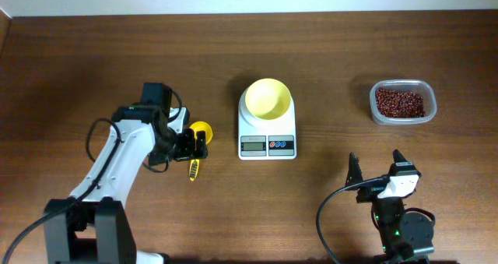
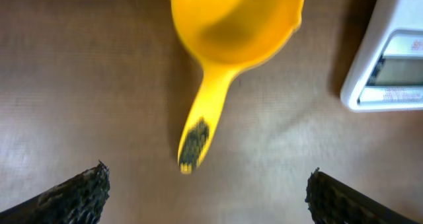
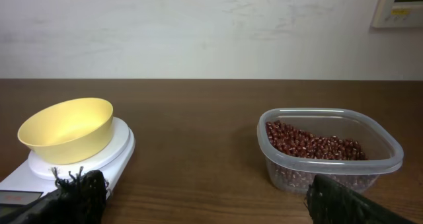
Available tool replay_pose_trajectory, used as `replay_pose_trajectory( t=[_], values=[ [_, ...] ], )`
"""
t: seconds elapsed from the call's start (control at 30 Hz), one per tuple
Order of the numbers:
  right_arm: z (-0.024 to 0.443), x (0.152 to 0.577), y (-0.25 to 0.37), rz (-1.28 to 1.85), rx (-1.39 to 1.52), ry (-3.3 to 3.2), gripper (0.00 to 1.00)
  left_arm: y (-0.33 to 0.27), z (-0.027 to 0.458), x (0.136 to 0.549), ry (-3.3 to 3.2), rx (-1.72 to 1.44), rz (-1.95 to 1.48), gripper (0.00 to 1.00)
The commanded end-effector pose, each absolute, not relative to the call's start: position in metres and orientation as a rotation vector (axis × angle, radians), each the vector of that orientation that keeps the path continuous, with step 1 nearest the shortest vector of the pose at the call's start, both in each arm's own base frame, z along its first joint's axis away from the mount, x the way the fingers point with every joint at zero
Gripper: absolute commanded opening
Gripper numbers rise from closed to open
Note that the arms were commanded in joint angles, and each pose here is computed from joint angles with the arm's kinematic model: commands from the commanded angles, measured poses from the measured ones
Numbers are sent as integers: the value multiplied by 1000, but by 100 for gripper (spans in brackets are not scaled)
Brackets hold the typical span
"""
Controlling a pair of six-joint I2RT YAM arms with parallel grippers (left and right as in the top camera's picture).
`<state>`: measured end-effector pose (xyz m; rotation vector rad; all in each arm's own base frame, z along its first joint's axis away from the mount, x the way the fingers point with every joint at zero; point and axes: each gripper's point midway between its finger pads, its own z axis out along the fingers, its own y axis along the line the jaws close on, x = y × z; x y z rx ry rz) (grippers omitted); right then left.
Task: Scoop item into bowl and weigh 50g on scale
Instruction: 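Lower the left gripper and close it on the yellow scoop handle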
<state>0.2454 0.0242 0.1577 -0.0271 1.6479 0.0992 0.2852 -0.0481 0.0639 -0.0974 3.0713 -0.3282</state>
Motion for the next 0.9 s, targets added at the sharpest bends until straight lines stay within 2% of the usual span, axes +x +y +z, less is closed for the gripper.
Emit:
replay_pose_trajectory(
  t=[0.0,0.27,0.5,0.87],
  values=[
    [154,245,22,96,-15,1658,99,-44,82,298,3091,-103,-276,99],
    [154,245,22,96,-15,1658,99,-38,47,297,3250,-128,-214,99],
    [154,245,22,96,-15,1658,99,-37,38,314,3185,-117,-194,99],
    [154,245,22,96,-15,1658,99,-31,13,301,3193,-92,-228,99]
  ],
)
